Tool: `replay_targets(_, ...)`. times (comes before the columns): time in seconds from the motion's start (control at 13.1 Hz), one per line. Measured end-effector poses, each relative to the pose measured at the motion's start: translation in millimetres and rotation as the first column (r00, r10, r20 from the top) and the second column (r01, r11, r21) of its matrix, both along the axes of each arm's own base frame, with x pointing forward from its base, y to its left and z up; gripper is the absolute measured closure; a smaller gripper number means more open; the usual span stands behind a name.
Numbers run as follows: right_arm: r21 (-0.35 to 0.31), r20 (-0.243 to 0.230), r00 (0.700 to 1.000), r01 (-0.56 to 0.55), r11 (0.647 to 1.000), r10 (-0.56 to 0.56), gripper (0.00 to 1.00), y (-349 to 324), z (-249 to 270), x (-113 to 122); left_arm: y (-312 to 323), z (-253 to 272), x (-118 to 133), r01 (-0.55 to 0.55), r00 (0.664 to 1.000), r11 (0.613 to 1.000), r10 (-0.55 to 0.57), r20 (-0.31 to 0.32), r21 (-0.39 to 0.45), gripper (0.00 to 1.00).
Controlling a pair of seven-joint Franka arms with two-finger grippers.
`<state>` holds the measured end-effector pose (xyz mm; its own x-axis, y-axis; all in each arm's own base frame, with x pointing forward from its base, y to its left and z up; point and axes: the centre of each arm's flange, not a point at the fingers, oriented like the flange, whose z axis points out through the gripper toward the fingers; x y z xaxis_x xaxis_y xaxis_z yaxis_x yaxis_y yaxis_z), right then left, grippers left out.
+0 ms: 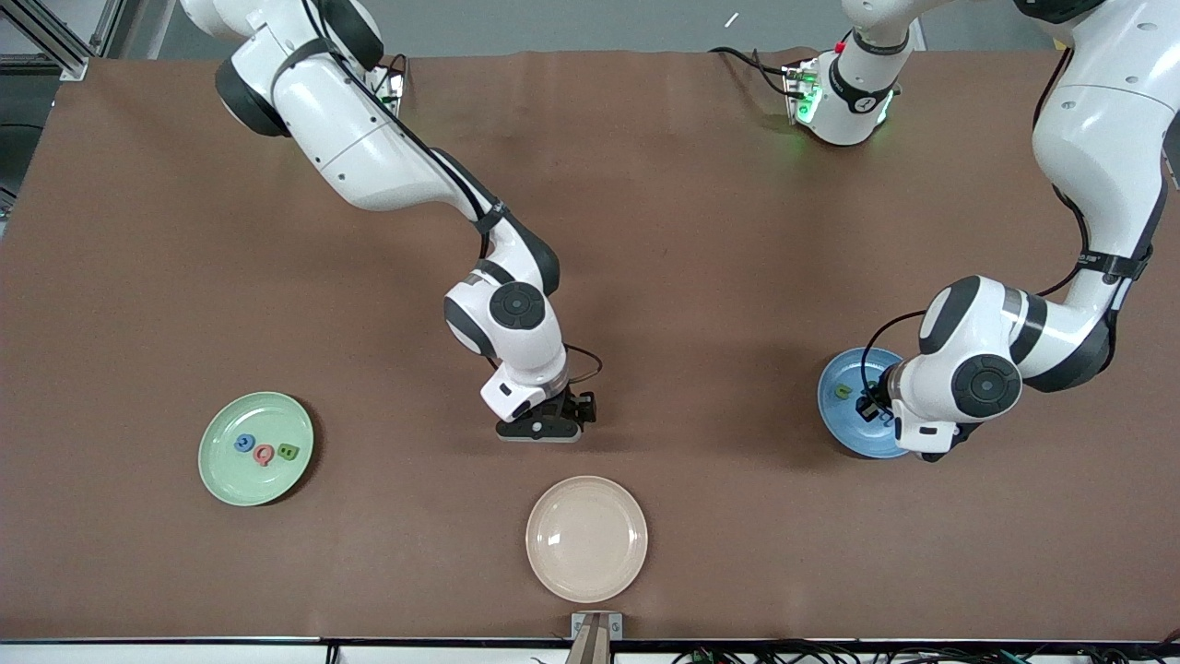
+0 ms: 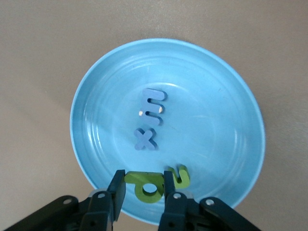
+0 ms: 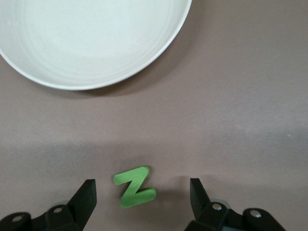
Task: Sort upper and lower case letters into plates
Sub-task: 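Place the d on the blue plate while the right gripper grasps the Z, then place the green Z on the green plate with the right gripper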
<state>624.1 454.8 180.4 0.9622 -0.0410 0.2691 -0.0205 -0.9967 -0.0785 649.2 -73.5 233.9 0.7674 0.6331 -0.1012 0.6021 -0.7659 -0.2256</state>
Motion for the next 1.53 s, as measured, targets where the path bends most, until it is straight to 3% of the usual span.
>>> replay_targets(0.23,-0.004,0.005,1.000,-0.008,1.000,0.008,0.16,3,-8,-2,0,1,0,0.006,1.000,1.000,-0.006,0.012,0.002,0.37)
replay_targets(0.31,-0.002,0.008,1.000,-0.008,1.000,0.008,0.25,4,-7,-2,1,5,1,0.005,1.000,1.000,-0.005,0.020,0.005,0.26)
replay_targets(0.46,-0.003,0.010,1.000,-0.012,1.000,0.012,0.30,6,-6,-3,-2,23,3,0.017,0.999,1.000,-0.017,0.047,0.009,0.03)
replay_targets(0.69,-0.003,0.021,1.000,-0.016,1.000,0.016,0.66,8,-2,-1,-6,75,7,0.156,0.981,0.987,-0.158,0.109,0.029,0.00)
replay_targets(0.99,-0.009,0.031,0.999,-0.010,1.000,0.011,0.66,2,-1,4,-7,141,13,0.252,0.947,0.965,-0.262,0.188,0.075,0.00)
replay_targets(1.15,-0.028,0.043,0.999,-0.012,1.000,0.013,0.66,-22,10,26,-9,170,16,0.267,0.936,0.959,-0.282,0.210,0.094,0.00)
replay_targets(1.3,-0.063,0.006,0.999,-0.035,0.997,0.035,0.66,-65,25,52,-2,206,16,0.281,0.930,0.952,-0.301,0.209,0.121,0.00)
replay_targets(1.53,-0.030,-0.083,0.992,-0.093,0.995,0.090,0.66,-153,68,94,9,254,15,0.302,0.931,0.949,-0.314,0.186,0.091,0.00)
